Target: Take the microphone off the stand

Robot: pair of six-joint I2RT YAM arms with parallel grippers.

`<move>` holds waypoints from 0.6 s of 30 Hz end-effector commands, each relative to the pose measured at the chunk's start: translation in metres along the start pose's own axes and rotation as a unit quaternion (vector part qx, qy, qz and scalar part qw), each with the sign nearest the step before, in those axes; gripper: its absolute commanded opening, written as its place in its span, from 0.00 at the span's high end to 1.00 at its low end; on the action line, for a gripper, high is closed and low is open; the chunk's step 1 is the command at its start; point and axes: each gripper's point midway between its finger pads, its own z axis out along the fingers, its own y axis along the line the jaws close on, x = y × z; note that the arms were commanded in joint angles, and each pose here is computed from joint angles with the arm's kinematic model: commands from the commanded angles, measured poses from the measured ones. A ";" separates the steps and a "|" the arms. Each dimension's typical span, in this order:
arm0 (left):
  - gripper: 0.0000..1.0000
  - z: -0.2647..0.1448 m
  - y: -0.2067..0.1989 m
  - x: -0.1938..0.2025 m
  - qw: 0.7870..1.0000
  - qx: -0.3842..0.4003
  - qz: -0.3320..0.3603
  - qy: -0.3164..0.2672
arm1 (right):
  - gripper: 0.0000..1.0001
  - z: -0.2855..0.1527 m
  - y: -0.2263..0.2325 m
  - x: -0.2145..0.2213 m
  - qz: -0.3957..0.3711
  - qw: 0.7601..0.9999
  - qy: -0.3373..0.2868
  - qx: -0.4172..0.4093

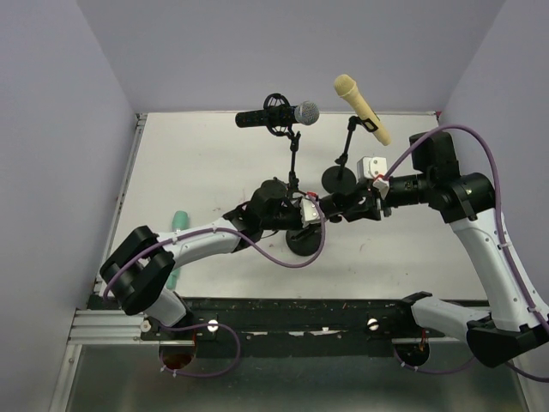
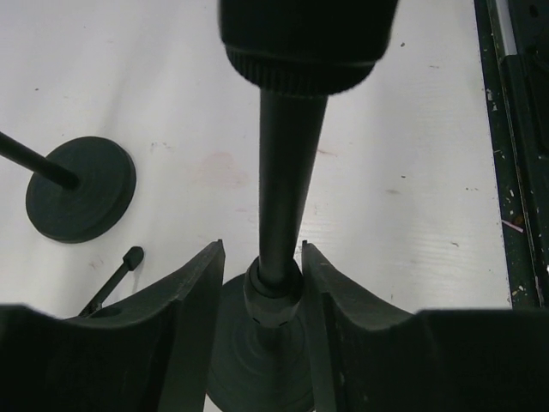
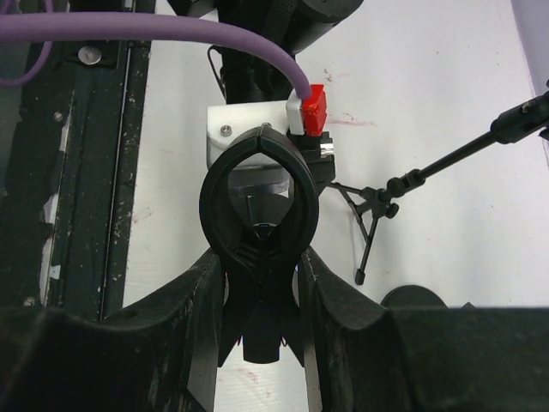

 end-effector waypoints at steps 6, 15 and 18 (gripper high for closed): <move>0.77 0.001 -0.008 0.009 0.999 0.024 0.032 0.013 | 0.99 -0.006 -0.015 -0.025 0.019 0.998 -0.032 0.046; 1.00 -0.054 0.005 0.015 0.990 -0.106 -0.050 0.084 | 0.99 -0.003 -0.041 -0.025 0.183 0.974 -0.050 0.125; 1.00 -0.082 0.020 0.025 0.971 -0.197 -0.063 0.117 | 0.99 0.003 -0.050 -0.019 0.278 0.949 -0.050 0.142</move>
